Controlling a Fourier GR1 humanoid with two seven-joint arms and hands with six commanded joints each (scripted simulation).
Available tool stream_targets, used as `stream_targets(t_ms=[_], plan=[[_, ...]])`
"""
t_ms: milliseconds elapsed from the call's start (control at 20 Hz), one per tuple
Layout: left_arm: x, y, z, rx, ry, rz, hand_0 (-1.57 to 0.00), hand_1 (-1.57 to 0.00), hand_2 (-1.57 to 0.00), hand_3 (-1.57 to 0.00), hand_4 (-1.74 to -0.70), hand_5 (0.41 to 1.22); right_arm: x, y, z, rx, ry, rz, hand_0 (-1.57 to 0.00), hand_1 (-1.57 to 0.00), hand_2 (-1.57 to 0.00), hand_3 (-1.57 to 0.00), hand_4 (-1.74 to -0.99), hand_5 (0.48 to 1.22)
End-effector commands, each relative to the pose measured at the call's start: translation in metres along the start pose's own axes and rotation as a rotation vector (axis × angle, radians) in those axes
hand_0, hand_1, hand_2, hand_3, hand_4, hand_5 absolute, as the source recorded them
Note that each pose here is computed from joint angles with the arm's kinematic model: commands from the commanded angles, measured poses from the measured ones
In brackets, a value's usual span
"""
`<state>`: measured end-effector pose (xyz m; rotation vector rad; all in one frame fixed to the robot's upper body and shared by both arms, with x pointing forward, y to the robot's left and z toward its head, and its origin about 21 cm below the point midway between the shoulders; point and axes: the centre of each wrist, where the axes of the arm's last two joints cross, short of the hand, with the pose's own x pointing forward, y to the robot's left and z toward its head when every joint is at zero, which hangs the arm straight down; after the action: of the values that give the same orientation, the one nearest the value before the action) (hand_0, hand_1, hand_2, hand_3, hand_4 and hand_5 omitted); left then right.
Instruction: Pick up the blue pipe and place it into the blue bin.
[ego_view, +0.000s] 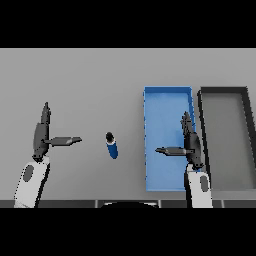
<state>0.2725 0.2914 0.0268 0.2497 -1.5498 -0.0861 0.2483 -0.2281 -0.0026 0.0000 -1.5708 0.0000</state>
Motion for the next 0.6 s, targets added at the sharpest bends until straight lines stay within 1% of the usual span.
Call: stream_targets(t_ms=[0, 250, 300, 350, 400, 450, 550], plan=[[0.0, 0.0, 0.0, 0.001, -0.005, 0.0, 0.0, 0.0, 0.0, 0.0, -1.01, 0.586, 0.0, 0.0, 0.0, -0.001, 0.0, -0.001, 0.0, 0.0, 0.0, 0.0, -1.222, 0.603], [0.0, 0.001, 0.002, -0.003, -0.023, 0.001, 0.0, 0.0, 0.0, 0.0, -1.01, 0.586, 0.001, 0.003, 0.003, 0.0, -0.003, -0.001, 0.0, 0.0, 0.0, 0.0, -1.222, 0.603], [-0.005, 0.014, 0.011, -0.124, -0.059, -0.073, 0.0, 0.0, 0.0, 0.0, -1.01, 0.586, 0.003, -0.009, 0.011, 0.045, -0.061, 0.109, 0.0, 0.0, 0.0, 0.0, -1.222, 0.603], [-0.008, 0.025, 0.015, -0.2, -0.068, -0.115, 0.0, 0.0, 0.0, 0.0, -1.01, 0.588, 0.003, -0.01, 0.017, 0.084, -0.077, 0.157, 0.0, 0.0, 0.0, 0.0, -1.227, 0.603], [-0.008, 0.033, 0.015, -0.245, -0.069, -0.14, 0.0, 0.0, 0.0, 0.0, -1.01, 0.588, 0.007, -0.013, 0.024, 0.101, -0.101, 0.188, 0.0, 0.0, 0.0, 0.0, -1.23, 0.601], [-0.006, 0.038, 0.015, -0.268, -0.076, -0.151, 0.0, 0.0, 0.0, 0.0, -1.01, 0.588, 0.011, -0.011, 0.025, 0.117, -0.111, 0.209, 0.0, 0.0, 0.0, 0.0, -1.228, 0.599], [-0.006, 0.037, 0.017, -0.298, -0.075, -0.166, 0.0, 0.0, 0.0, 0.0, -1.01, 0.587, 0.013, -0.008, 0.025, 0.134, -0.083, 0.226, 0.0, 0.0, 0.0, 0.0, -1.231, 0.599]])
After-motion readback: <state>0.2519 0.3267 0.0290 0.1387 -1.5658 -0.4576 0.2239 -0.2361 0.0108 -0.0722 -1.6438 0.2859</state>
